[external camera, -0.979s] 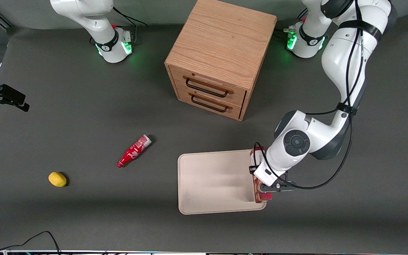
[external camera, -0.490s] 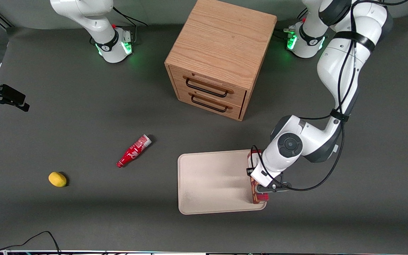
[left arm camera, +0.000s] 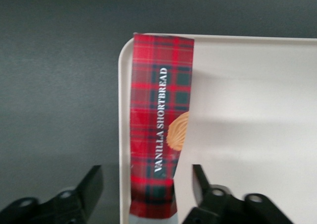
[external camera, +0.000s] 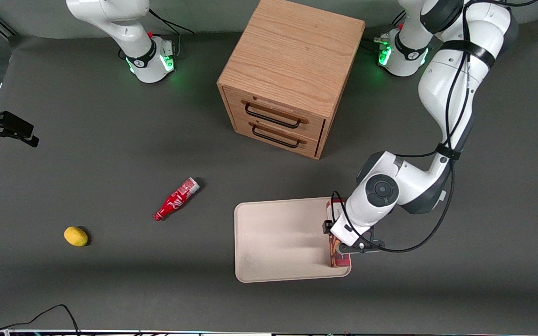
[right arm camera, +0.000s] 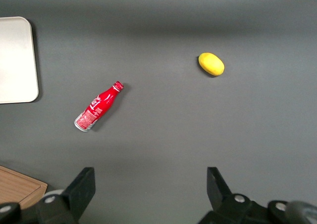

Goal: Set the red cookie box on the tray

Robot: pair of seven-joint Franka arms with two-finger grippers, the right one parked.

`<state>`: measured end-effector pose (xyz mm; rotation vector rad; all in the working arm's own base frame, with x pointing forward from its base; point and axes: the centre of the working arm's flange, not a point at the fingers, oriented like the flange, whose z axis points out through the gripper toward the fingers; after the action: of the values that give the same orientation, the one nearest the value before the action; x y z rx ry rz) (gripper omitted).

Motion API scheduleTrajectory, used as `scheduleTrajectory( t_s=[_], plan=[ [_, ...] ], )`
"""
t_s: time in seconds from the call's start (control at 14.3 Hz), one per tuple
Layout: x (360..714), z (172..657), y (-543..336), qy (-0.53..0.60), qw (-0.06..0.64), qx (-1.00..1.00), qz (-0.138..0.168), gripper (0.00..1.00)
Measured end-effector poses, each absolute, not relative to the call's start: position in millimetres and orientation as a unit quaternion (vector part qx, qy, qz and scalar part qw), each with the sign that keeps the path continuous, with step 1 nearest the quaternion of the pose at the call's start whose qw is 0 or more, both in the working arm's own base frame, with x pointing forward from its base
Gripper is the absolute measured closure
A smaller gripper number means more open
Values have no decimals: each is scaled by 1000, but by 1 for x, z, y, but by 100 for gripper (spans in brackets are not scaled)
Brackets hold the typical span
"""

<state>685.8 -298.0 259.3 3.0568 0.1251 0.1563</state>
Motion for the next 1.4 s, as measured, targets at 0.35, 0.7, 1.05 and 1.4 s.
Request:
scheduleTrajectory(
  t_s=[0.35, 0.7, 1.05, 1.4],
  plan=[
    [673, 354, -290, 46, 4, 999, 24, 0],
    [650, 486, -231, 30, -3, 1000, -4, 0],
    [602, 621, -84, 16, 7, 1000, -21, 0],
    [555, 653, 1, -13, 3, 999, -45, 0]
  ],
)
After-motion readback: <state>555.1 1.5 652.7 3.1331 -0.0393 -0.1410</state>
